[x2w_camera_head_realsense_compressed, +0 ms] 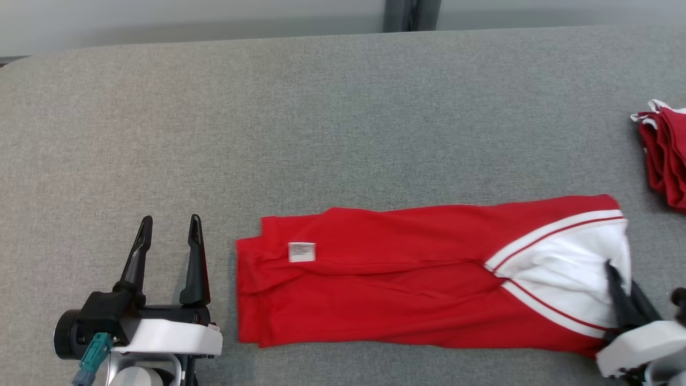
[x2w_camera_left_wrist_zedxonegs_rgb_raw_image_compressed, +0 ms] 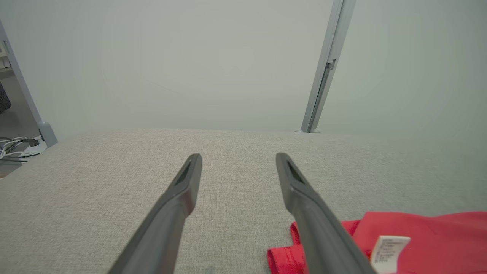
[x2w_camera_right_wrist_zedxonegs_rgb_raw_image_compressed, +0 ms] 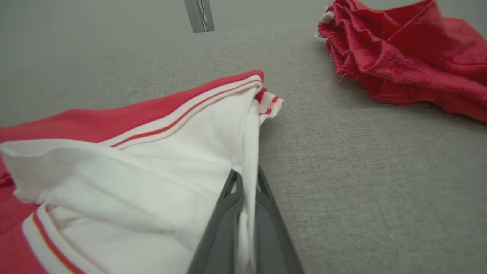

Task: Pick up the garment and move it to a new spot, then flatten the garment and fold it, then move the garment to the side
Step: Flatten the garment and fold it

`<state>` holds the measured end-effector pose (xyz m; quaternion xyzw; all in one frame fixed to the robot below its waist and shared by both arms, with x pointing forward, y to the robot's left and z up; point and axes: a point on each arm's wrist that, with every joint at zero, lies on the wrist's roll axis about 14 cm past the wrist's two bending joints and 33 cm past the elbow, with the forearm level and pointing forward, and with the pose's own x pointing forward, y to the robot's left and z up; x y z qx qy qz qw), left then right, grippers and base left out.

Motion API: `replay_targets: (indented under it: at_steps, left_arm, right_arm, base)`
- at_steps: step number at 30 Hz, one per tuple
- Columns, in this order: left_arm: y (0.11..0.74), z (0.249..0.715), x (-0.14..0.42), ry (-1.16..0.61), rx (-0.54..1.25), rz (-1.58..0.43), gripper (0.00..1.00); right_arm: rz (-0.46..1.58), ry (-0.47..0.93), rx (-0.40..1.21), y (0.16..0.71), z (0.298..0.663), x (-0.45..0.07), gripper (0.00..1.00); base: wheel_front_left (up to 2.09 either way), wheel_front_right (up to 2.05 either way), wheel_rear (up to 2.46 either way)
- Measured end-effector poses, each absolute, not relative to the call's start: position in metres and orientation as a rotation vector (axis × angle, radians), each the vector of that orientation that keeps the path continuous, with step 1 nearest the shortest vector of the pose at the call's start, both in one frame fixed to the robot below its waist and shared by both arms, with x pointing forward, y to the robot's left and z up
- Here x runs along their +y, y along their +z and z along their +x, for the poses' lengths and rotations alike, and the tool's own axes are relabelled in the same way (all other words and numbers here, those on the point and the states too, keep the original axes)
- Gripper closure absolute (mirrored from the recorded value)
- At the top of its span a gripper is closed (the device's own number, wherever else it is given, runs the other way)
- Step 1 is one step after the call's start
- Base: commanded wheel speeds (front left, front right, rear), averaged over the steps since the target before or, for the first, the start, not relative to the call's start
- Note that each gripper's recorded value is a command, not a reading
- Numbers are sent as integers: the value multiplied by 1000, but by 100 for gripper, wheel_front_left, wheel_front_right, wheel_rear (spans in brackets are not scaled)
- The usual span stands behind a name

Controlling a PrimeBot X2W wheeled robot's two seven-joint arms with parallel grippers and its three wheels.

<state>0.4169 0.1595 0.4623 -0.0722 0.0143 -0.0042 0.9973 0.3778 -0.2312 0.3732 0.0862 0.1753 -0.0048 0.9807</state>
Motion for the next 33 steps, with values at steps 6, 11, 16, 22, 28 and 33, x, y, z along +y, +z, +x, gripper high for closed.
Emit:
replay_targets:
  at_steps: [6,11,16,22,28,33]
  left_arm:
    - [465,417,155,-20,23,-151,0]
    - [467,416,148,-42,19,-156,0]
    - [471,415,144,-59,9,-157,0]
    - [472,413,146,-57,7,-156,0]
    - [475,413,150,-47,-3,-158,0]
    - [475,415,151,-41,-5,-163,0]
  right_arm:
    - [119,-79,297,392,372,-265,100]
    - [97,27,136,441,394,-234,100]
    - [114,237,-10,505,412,-159,100]
    - [233,473,-35,531,409,-65,100]
    - [328,654,47,518,395,8,100]
    - [368,709,142,489,389,33,100]
  base:
    - [0,0,0]
    - [0,0,0]
    - [0,0,0]
    - [0,0,0]
    - [0,0,0]
    - [0,0,0]
